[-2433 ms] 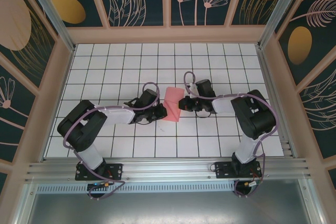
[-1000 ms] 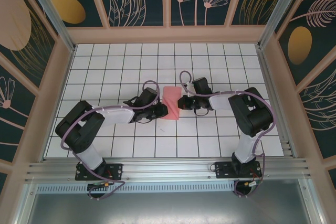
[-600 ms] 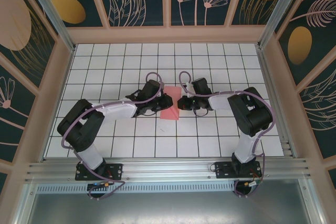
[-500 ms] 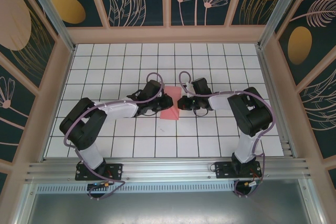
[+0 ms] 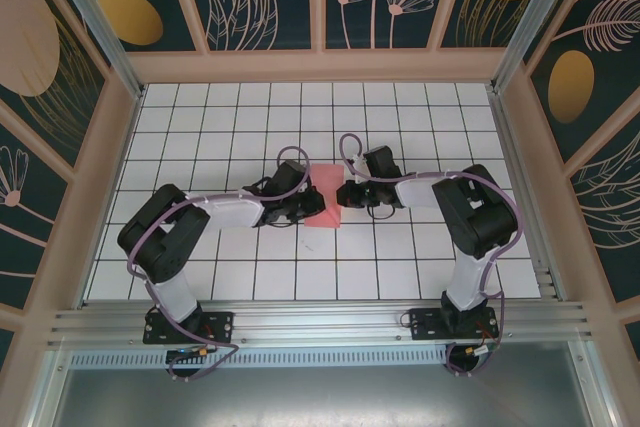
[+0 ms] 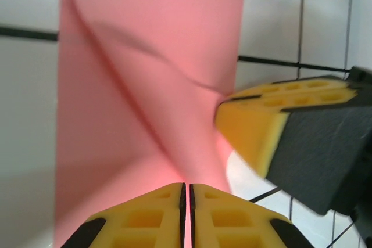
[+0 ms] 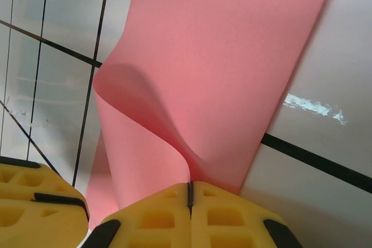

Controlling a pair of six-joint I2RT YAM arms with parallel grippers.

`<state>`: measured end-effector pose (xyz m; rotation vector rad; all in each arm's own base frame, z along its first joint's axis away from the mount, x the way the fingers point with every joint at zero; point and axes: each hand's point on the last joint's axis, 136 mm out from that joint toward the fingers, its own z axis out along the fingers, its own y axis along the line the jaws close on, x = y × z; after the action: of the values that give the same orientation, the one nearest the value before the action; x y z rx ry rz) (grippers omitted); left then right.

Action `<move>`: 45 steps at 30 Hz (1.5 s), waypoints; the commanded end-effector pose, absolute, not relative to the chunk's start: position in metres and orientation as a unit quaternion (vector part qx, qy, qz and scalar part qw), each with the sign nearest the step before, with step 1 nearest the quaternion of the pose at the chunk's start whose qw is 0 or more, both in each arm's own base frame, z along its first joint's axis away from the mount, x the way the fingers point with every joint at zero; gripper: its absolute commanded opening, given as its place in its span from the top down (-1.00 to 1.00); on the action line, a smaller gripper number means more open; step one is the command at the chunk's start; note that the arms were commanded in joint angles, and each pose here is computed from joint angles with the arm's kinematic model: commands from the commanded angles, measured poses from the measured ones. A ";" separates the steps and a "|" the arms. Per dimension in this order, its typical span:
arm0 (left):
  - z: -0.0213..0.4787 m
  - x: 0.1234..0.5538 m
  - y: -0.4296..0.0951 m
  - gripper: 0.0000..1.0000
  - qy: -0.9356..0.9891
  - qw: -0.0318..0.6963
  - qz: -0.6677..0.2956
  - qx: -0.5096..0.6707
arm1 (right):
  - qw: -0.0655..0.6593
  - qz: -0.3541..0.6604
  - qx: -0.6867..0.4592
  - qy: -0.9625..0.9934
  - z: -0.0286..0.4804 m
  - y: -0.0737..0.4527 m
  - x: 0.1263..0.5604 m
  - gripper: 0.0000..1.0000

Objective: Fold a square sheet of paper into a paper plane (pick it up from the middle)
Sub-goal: Fold the triangle a second time at the center of the table.

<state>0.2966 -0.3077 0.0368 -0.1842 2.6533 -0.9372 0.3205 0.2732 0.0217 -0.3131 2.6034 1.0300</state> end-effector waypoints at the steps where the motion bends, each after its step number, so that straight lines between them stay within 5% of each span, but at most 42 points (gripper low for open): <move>1: 0.049 0.290 -0.302 0.72 0.920 0.173 -0.344 -0.072 | 0.157 0.357 -0.121 0.913 0.019 0.277 0.321 1.00; 10: 0.045 0.278 -0.297 0.72 0.920 0.163 -0.351 -0.067 | 0.150 0.354 -0.124 0.915 0.014 0.277 0.320 1.00; 21: 0.086 0.321 -0.327 0.74 0.893 0.206 -0.391 -0.087 | 0.146 0.344 -0.122 0.919 0.007 0.274 0.319 1.00; 45: 0.017 0.328 -0.323 0.72 0.915 0.187 -0.342 -0.107 | 0.143 0.340 -0.117 0.922 0.003 0.272 0.318 1.00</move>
<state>0.3277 -0.3274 0.0285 -0.2855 2.5744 -0.9904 0.3222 0.2742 0.0195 -0.3345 2.6057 1.0220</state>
